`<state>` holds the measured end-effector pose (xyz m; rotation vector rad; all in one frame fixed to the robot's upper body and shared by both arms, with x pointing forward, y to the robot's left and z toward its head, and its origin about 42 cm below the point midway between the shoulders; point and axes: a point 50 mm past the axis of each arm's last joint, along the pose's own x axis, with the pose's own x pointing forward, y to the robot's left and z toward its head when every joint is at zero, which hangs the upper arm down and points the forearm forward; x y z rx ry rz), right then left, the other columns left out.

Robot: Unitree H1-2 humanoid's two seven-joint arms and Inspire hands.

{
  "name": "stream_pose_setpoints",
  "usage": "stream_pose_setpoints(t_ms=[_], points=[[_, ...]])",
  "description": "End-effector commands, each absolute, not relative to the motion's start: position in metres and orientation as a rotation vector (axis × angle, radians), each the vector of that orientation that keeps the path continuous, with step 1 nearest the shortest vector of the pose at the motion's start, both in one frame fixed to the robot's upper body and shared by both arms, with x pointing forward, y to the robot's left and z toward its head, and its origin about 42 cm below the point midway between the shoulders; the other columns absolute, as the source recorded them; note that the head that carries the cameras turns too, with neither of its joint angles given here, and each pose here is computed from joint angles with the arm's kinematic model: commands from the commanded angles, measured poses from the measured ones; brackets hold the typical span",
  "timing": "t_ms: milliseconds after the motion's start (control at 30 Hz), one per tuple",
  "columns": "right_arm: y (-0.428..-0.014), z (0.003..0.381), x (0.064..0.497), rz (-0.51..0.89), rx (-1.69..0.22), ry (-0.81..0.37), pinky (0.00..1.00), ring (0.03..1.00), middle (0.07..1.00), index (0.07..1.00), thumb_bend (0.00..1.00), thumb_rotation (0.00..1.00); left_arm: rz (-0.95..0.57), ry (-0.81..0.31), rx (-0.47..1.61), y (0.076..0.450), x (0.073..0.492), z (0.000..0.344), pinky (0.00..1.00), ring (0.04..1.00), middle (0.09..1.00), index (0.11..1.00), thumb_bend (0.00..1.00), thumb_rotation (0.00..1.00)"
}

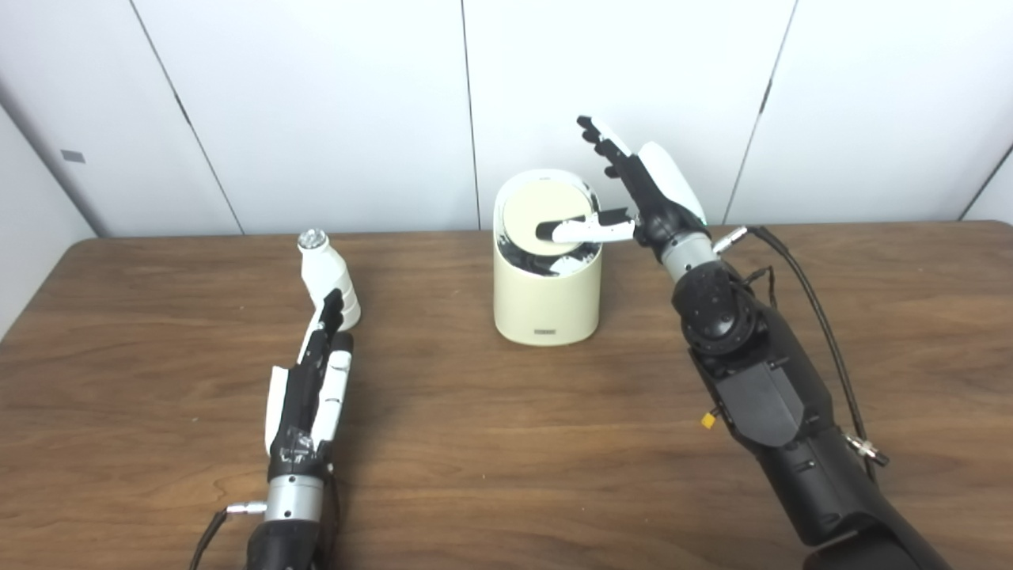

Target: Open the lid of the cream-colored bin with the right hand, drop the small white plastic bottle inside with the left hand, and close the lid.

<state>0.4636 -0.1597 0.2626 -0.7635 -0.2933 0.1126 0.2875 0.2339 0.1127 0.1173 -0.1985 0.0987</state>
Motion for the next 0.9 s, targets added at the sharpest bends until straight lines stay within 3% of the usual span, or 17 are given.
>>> stream_pose_setpoints(t_ms=[0, 867], points=[[-0.1515, 0.2954, 0.4705, 0.101, -0.785, -0.384, 0.83, 0.916, 0.928, 0.941, 0.91, 0.38, 0.099, -0.104, 0.067, 0.2178, 0.2702, 0.0810, 0.98, 0.979, 0.976, 0.980, 0.50, 0.92], [-0.1558, 0.2886, 0.4757, 0.060, -0.867, -0.375, 0.84, 0.904, 0.913, 0.924, 0.89, 0.46, 0.101, -0.119, 0.058, 0.2151, 0.2706, 0.0821, 0.97, 0.970, 0.970, 0.976, 0.51, 0.92]])
